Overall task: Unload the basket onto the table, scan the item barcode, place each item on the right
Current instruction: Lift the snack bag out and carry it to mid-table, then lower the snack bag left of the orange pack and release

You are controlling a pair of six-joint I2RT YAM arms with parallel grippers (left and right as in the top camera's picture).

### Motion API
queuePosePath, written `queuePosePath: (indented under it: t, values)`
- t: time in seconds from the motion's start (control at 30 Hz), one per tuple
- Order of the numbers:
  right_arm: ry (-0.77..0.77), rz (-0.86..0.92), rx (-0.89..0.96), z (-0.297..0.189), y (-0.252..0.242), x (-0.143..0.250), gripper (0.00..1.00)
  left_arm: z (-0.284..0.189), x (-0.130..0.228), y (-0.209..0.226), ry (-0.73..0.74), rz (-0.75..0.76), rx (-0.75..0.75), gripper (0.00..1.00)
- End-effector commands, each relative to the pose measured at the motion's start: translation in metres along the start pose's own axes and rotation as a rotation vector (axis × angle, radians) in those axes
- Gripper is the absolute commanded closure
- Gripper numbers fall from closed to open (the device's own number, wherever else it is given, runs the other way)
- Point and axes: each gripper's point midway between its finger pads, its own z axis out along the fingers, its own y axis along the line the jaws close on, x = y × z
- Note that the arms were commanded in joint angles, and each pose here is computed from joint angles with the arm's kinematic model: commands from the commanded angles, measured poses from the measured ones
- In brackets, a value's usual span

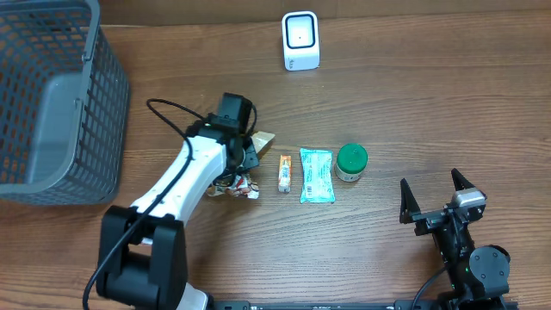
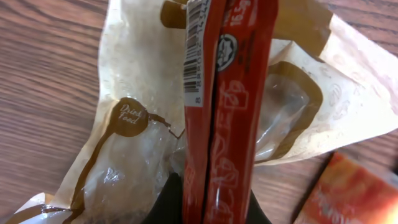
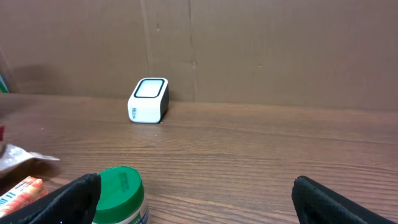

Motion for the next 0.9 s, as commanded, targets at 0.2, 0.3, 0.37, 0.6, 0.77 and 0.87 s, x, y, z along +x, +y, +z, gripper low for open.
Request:
queuePosePath:
  t: [0.2, 0.3, 0.37, 0.6, 0.77, 0.87]
  values:
    - [-0.005, -0.001, 0.007, 0.000, -0.002, 0.002, 0.00, 0.022, 0.015, -0.003, 0.044, -0.012, -0.060, 0.79]
    - [-0.004, -0.001, 0.007, 0.000, -0.002, 0.002, 0.00, 0.024, 0.018, -0.006, 0.062, -0.005, -0.042, 0.43]
    - [-0.005, -0.001, 0.007, 0.000, -0.002, 0.002, 0.00, 0.024, 0.019, -0.007, 0.065, -0.002, -0.037, 0.31]
    - [-0.004, -0.001, 0.007, 0.000, -0.002, 0.002, 0.00, 0.020, 0.014, -0.009, 0.055, 0.065, -0.024, 0.24]
    - [-0.005, -0.001, 0.007, 0.000, -0.002, 0.002, 0.00, 0.003, 0.004, -0.013, 0.027, 0.061, -0.011, 0.22]
    - [-0.004, -0.001, 0.007, 0.000, -0.002, 0.002, 0.00, -0.013, -0.004, -0.014, 0.002, 0.063, -0.008, 0.21]
